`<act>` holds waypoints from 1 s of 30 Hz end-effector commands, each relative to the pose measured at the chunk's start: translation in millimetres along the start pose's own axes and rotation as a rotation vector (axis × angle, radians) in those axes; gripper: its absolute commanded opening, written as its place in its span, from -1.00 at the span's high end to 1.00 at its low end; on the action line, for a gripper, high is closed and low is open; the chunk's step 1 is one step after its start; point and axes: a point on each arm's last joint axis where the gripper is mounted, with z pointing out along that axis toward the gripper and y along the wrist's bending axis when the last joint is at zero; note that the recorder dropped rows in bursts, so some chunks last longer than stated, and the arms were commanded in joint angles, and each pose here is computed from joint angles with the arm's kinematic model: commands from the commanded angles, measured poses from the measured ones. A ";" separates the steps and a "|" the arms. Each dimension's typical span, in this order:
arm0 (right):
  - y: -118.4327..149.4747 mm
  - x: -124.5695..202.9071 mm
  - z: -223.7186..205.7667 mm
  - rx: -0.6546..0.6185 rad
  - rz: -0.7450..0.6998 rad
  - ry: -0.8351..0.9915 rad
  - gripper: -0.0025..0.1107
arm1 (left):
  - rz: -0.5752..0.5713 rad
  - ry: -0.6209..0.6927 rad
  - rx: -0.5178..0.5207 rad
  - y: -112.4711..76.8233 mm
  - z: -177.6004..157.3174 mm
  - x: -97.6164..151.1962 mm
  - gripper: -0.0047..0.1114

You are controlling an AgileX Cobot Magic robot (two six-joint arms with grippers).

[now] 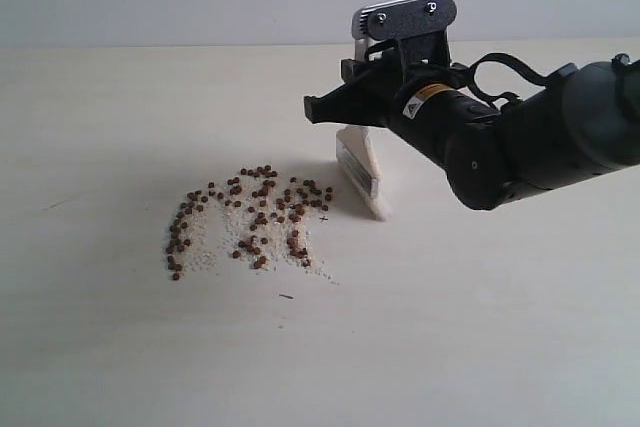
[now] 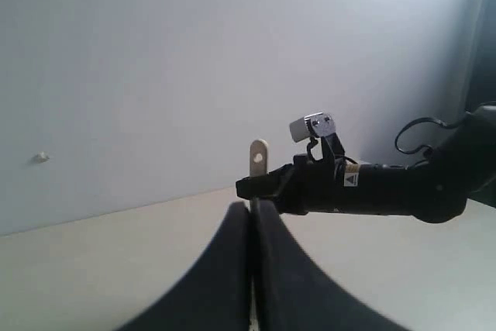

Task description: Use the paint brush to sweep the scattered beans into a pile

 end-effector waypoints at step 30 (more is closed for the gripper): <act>19.9 -7.2 8.8 -0.115 0.119 0.032 0.96 | -0.008 -0.003 0.001 0.0 -0.7 0.8 0.92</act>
